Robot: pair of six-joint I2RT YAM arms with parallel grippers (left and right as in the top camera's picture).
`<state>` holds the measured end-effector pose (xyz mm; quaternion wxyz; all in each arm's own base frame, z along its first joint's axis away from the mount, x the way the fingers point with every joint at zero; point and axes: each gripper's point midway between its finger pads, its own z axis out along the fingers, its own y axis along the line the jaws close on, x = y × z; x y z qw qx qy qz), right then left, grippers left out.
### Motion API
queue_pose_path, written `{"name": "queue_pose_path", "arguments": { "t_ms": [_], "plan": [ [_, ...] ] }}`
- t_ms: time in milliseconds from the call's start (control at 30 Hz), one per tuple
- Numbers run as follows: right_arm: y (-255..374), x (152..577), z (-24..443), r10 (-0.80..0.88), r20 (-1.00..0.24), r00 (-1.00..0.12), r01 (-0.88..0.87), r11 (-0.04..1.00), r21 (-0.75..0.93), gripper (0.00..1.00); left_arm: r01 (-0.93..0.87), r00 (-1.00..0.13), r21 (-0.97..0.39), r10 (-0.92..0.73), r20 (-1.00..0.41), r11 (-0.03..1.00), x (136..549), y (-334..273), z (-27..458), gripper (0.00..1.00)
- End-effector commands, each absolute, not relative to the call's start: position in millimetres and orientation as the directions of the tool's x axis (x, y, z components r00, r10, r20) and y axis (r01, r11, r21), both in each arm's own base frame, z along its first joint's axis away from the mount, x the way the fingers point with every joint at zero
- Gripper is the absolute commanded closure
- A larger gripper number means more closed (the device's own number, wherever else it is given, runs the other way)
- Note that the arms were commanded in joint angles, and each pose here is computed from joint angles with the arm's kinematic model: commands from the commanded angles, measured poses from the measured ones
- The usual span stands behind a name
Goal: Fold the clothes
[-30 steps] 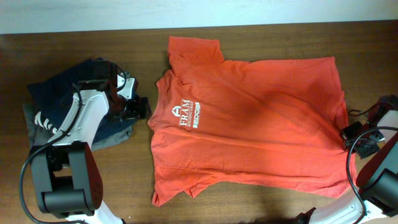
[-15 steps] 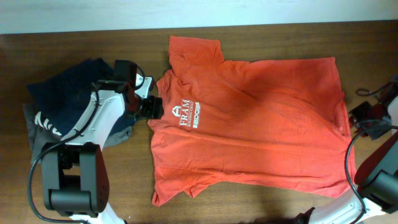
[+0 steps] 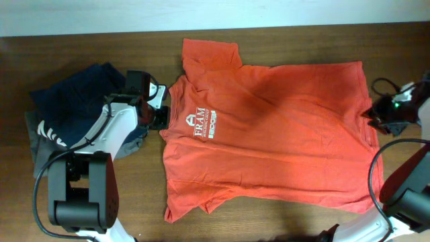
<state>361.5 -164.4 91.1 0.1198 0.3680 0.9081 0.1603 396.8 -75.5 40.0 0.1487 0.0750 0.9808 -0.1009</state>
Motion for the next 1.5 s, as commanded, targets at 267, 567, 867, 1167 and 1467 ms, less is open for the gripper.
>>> {"name": "queue_pose_path", "arguments": {
  "t_ms": [267, 567, 867, 1167, 1467],
  "plan": [
    [-125.4, 417.2, 103.2, 0.551, -0.288, -0.783, 0.433, 0.816, 0.384, 0.57, 0.213, -0.879, -0.156, 0.119, -0.462, 0.965, 443.5, -80.9, 75.8, 1.00],
    [-78.1, 434.8, 63.0, 0.456, -0.240, -0.857, 0.359, 0.863, 0.356, 0.76, 0.326, -0.780, -0.254, 0.108, -0.616, 0.911, 476.9, -110.6, 119.1, 1.00],
    [-66.4, 443.2, 54.1, 0.427, -0.249, -0.869, 0.330, 0.877, 0.350, 0.69, 0.337, -0.759, -0.248, 0.106, -0.642, 0.908, 483.1, -112.5, 125.9, 1.00],
    [-67.7, 437.3, 52.2, 0.485, -0.204, -0.850, 0.395, 0.845, 0.361, 0.96, 0.453, -0.728, -0.153, 0.265, -0.632, 0.878, 469.3, -149.0, 117.6, 1.00],
    [-62.9, 429.9, 50.7, 0.508, -0.156, -0.847, 0.426, 0.824, 0.373, 0.65, 0.467, -0.723, -0.117, 0.302, -0.622, 0.877, 466.0, -162.0, 111.5, 0.92]
  ]
}}
